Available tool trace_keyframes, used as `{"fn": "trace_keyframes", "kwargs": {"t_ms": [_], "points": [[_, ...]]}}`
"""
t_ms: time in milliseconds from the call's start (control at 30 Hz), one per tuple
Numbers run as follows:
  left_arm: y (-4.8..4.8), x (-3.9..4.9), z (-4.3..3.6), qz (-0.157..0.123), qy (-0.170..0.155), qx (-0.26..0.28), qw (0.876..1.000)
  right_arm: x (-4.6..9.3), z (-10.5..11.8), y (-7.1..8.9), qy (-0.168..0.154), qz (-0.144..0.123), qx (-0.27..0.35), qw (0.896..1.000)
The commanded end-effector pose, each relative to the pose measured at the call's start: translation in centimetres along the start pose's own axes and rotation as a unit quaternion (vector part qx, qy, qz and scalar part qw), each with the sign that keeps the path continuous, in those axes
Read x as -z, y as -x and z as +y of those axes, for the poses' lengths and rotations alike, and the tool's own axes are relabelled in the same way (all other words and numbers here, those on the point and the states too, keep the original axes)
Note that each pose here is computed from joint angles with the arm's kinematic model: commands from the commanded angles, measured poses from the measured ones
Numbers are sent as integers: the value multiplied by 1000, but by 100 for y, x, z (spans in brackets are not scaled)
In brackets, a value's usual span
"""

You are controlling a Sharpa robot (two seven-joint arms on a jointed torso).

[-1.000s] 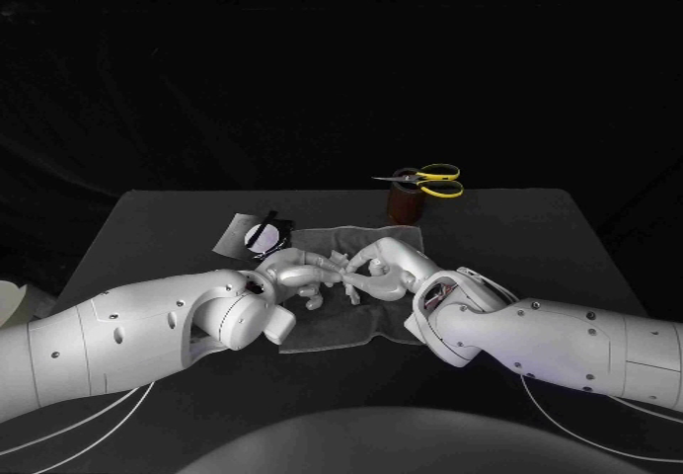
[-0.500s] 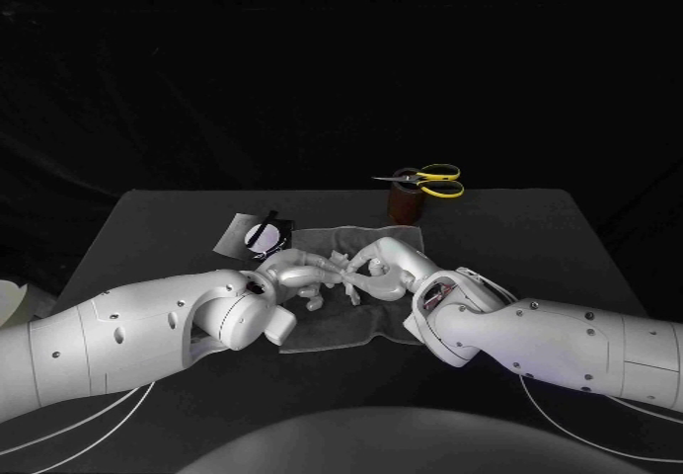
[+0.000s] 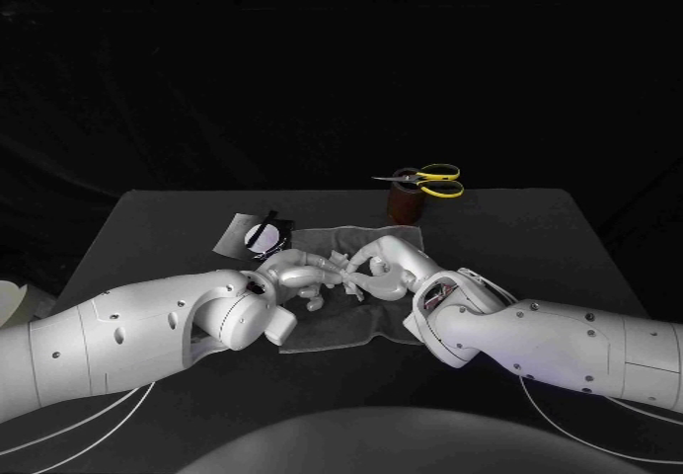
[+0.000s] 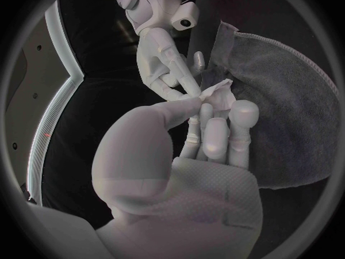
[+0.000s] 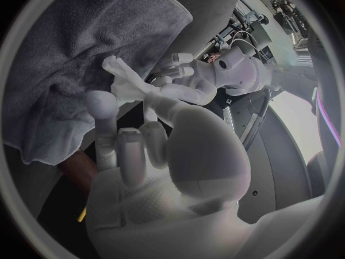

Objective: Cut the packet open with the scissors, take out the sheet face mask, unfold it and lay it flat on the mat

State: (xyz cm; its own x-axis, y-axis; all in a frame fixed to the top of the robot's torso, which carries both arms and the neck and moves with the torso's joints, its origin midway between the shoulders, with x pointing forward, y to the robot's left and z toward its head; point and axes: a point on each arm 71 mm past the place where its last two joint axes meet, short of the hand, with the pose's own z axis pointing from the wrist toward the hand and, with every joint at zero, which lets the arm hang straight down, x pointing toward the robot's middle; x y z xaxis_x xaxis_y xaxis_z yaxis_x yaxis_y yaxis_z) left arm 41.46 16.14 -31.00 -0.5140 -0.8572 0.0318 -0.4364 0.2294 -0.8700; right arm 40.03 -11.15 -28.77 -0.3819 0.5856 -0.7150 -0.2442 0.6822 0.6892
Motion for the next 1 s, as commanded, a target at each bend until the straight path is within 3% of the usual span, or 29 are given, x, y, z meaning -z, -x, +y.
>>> {"fn": "trace_keyframes", "kwargs": {"t_ms": [33, 600, 767, 1000], "points": [[-23, -2, -9, 4, -2, -5, 1000, 4, 22, 28, 11, -20, -4, 1000], [16, 7, -4, -8, -2, -9, 1000, 17, -118, 90, -19, -25, -14, 999], [24, 11, -2, -10, -2, -9, 1000, 18, -166, 56, -29, 15, -31, 999], [23, 9, -2, -9, -2, -9, 1000, 20, -138, -6, -19, 56, -59, 997]]}}
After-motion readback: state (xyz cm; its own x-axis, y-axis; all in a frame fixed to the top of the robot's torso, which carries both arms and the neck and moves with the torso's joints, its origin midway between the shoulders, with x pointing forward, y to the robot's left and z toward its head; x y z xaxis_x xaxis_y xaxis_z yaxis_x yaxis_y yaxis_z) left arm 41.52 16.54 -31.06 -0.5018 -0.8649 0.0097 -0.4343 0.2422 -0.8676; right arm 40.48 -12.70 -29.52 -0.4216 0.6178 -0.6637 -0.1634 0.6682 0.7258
